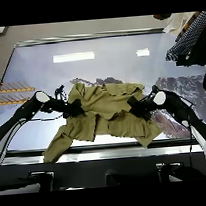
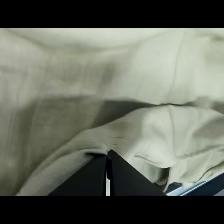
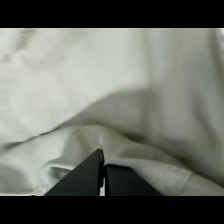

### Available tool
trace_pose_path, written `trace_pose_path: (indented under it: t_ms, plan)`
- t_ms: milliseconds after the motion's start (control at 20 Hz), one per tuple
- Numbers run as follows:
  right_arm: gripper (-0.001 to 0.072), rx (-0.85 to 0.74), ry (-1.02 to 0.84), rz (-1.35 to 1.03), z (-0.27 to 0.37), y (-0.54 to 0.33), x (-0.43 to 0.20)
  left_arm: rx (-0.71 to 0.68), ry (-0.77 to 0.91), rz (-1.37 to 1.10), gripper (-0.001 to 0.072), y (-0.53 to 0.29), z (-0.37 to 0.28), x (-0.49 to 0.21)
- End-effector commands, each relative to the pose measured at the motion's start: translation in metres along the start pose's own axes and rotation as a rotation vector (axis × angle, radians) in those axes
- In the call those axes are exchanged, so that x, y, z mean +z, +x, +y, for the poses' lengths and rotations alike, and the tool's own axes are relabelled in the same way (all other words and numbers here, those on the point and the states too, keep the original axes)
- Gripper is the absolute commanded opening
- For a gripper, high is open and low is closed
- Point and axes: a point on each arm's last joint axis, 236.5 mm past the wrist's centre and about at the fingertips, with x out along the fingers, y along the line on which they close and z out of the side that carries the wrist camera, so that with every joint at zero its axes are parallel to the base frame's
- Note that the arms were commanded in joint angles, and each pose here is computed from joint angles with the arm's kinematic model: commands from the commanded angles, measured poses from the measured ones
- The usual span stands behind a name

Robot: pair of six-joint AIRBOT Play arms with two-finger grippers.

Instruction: Fold the clothes and pants, and hang the long-sleeved shirts on hangers.

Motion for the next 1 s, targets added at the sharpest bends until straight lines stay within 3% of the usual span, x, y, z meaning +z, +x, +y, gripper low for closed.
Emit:
trace_pose_path:
  t_ms: [0, 50, 100, 150, 200, 350, 550, 650, 750, 950]
  plan:
    - [0.0094, -0.121, -0.080, 0.049, -0.027, -0.003, -0.010, 0.022, 0.006, 0.001, 0.0018, 0.005, 0.009, 0.008]
    - [0.0226, -0.168, -0.101, 0.062, -0.038, -0.007, -0.013, 0.020, 0.001, -0.005, 0.0038, 0.002, 0.010, 0.010]
    - [0.0367, -0.206, -0.124, 0.054, -0.047, -0.012, -0.012, 0.017, -0.007, -0.016, 0.0175, -0.002, 0.011, 0.014]
    - [0.0491, -0.223, -0.154, 0.018, -0.050, -0.021, -0.006, 0.014, -0.014, -0.023, 0.0367, -0.007, 0.013, 0.017]
    - [0.0497, -0.212, -0.186, -0.033, -0.045, -0.033, 0.002, 0.010, -0.020, -0.031, 0.0416, -0.015, 0.014, 0.020]
    - [0.0488, -0.081, -0.322, -0.205, -0.001, -0.089, 0.021, 0.087, 0.007, -0.099, 0.0416, -0.056, 0.032, 0.028]
    - [0.0483, -0.071, -0.477, -0.193, 0.029, -0.097, 0.000, 0.270, 0.073, -0.239, 0.0416, -0.110, 0.055, 0.035]
    - [0.0483, -0.161, -0.572, -0.154, 0.031, -0.070, -0.030, 0.272, 0.090, -0.265, 0.0416, -0.119, 0.050, 0.034]
    - [0.0549, -0.280, -0.618, -0.148, 0.022, -0.042, -0.044, 0.273, 0.090, -0.262, 0.0416, -0.119, 0.050, 0.034]
    - [0.0544, -0.328, -0.583, -0.124, 0.019, 0.007, -0.047, 0.273, 0.091, -0.269, 0.0416, -0.119, 0.051, 0.035]
